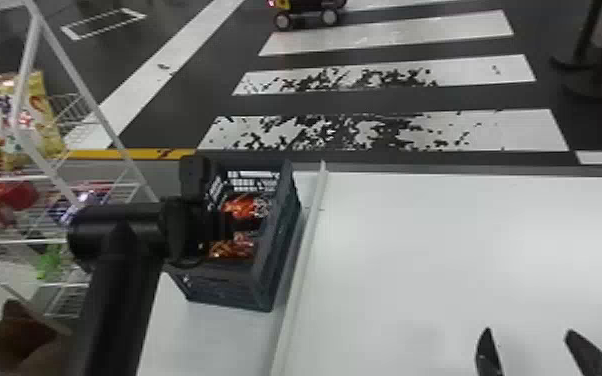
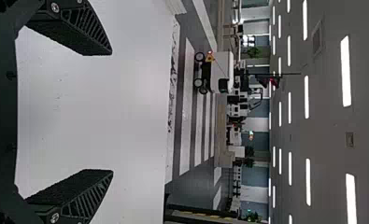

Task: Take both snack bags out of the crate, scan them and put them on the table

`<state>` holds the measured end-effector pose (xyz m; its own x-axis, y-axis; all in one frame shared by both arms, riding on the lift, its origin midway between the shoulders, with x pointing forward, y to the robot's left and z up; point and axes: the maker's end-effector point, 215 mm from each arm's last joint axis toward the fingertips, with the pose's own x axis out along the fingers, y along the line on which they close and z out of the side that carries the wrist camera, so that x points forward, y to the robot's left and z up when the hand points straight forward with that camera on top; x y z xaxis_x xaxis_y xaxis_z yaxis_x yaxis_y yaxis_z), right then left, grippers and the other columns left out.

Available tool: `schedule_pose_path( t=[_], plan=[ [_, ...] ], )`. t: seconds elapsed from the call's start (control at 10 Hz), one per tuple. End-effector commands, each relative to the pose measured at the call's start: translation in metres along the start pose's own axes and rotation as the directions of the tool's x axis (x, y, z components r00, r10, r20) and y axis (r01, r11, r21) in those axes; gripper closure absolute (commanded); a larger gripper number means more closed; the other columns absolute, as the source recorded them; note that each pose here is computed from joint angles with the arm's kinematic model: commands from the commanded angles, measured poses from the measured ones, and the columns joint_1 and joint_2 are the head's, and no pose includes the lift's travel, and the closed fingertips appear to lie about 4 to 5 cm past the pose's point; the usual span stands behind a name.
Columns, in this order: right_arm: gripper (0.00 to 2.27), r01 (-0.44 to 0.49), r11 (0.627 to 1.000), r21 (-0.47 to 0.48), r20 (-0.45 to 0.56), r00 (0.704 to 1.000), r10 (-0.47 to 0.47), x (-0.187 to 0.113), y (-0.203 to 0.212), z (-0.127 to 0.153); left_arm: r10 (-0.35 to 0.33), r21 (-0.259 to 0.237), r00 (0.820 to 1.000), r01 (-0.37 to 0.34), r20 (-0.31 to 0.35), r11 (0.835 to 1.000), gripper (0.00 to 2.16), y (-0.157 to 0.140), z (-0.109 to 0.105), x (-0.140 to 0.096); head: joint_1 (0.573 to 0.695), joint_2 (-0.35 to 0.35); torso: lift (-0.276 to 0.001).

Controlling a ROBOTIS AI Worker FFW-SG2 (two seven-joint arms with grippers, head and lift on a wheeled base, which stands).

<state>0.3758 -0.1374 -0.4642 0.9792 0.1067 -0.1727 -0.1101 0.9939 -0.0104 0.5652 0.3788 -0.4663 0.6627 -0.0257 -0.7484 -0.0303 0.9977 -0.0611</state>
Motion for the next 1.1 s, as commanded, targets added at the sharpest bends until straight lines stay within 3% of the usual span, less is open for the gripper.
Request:
schedule_pose_path(
  t=[0.0,0.1,0.2,0.3,0.4,0.5,0.7,0.8,1.0],
  plan=[
    [0.09,-0.003,1.000,-0.001,-0.004,1.000,0.003,0.000,0.001,-0.001,0.003,-0.001,1.000,-0.003,-0.020,1.000,0.21,0.001,-0.003,0.006,0.695,0.279,-0.094],
    [0.09,-0.003,1.000,0.001,-0.004,1.000,0.003,0.000,0.001,-0.001,-0.006,-0.002,1.000,0.006,-0.025,1.000,0.28,0.000,-0.003,0.008,0.695,0.279,-0.094],
    [0.09,-0.003,1.000,-0.001,-0.004,1.000,0.003,0.000,0.001,-0.002,-0.032,0.001,0.999,0.032,-0.037,0.999,0.63,-0.003,-0.005,0.009,0.695,0.279,-0.094],
    [0.09,-0.004,1.000,0.001,-0.004,1.000,0.004,0.000,0.001,-0.002,-0.065,-0.003,0.995,0.065,-0.071,0.998,0.72,-0.006,-0.012,0.013,0.695,0.275,-0.094],
    [0.09,-0.009,1.000,0.001,-0.003,1.000,0.009,0.000,0.002,-0.001,-0.061,-0.009,0.994,0.061,-0.089,0.998,1.61,-0.008,-0.021,0.017,0.695,0.268,-0.094],
    [0.09,-0.009,1.000,0.001,-0.005,1.000,0.009,0.000,0.002,-0.002,-0.028,-0.004,0.993,0.028,-0.116,1.000,2.14,-0.002,-0.031,0.018,0.695,0.271,-0.094],
    [0.09,-0.008,1.000,0.003,-0.003,1.000,0.008,0.001,0.002,-0.001,-0.021,0.006,0.990,0.022,-0.139,1.000,2.13,0.003,-0.041,0.015,0.695,0.278,-0.094],
    [0.09,-0.009,1.000,0.000,-0.007,1.000,0.009,0.000,0.003,-0.002,-0.022,-0.010,0.993,0.021,-0.116,1.000,2.13,0.007,-0.037,0.010,0.695,0.282,-0.094],
    [0.09,-0.010,1.000,0.002,-0.008,1.000,0.010,0.000,0.003,-0.003,0.005,-0.015,0.998,-0.006,-0.059,1.000,2.13,0.014,-0.013,-0.015,0.695,0.297,-0.094]
  ],
)
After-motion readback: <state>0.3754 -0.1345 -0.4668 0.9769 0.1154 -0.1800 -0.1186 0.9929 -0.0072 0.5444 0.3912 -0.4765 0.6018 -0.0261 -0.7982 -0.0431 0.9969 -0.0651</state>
